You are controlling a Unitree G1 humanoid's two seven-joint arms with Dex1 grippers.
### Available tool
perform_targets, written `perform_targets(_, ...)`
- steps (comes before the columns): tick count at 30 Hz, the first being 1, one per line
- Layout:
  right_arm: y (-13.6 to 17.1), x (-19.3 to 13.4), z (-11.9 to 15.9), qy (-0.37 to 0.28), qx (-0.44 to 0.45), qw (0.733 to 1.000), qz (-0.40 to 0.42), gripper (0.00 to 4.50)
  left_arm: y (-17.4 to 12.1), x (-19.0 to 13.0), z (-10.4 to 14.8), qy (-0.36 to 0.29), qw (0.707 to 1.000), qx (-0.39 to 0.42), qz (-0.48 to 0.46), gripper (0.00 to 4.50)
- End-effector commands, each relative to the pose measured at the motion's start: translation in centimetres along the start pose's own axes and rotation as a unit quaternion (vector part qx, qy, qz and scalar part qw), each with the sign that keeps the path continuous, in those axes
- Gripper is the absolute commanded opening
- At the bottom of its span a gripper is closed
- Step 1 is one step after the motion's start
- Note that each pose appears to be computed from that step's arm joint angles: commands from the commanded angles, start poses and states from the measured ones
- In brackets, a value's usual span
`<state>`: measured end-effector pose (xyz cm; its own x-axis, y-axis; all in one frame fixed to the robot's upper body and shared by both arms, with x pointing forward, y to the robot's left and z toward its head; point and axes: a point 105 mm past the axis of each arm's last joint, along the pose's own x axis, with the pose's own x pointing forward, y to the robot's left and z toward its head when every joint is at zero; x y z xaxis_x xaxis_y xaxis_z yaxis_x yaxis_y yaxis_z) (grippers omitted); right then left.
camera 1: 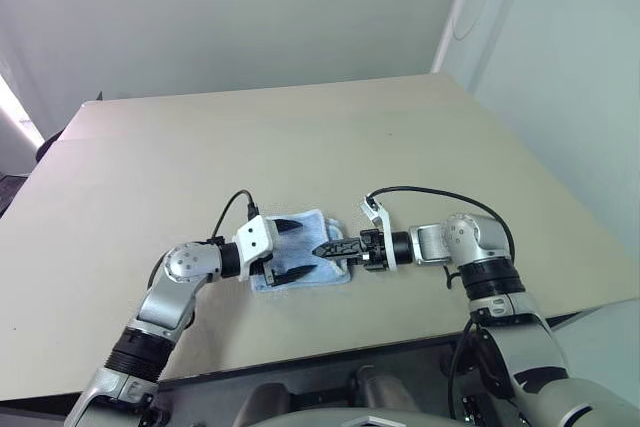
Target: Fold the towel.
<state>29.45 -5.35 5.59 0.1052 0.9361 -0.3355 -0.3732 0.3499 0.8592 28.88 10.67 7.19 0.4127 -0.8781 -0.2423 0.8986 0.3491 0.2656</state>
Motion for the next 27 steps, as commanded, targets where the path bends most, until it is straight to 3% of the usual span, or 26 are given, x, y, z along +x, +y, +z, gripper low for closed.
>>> perform_targets(1,0.3,0.7,0.5,0.002,-0.005,1.000,0.001,4.50,1.3,-1.2,1.3,-0.013,1.000,0.007,0.024,4.48)
perform_targets(5,-0.3,0.9,0.3,0.007,0.020,1.000,-0.005,3.69,2.6,-2.3,1.6,-0.011,0.999,-0.001,0.050,4.50)
perform_targets(15,1.5,0.6,1.3,-0.003,0.047,0.998,0.047,0.07,4.1,-4.7,1.5,-0.005,0.995,-0.039,0.097,4.50)
perform_targets(24,6.3,-3.1,5.4,-0.106,-0.003,0.986,0.127,0.02,3.8,-5.5,1.4,-0.022,0.989,-0.090,0.115,4.50)
perform_targets(27,8.1,-5.5,7.6,-0.174,-0.039,0.974,0.141,0.02,3.9,-5.4,1.4,-0.025,0.988,-0.097,0.116,4.50)
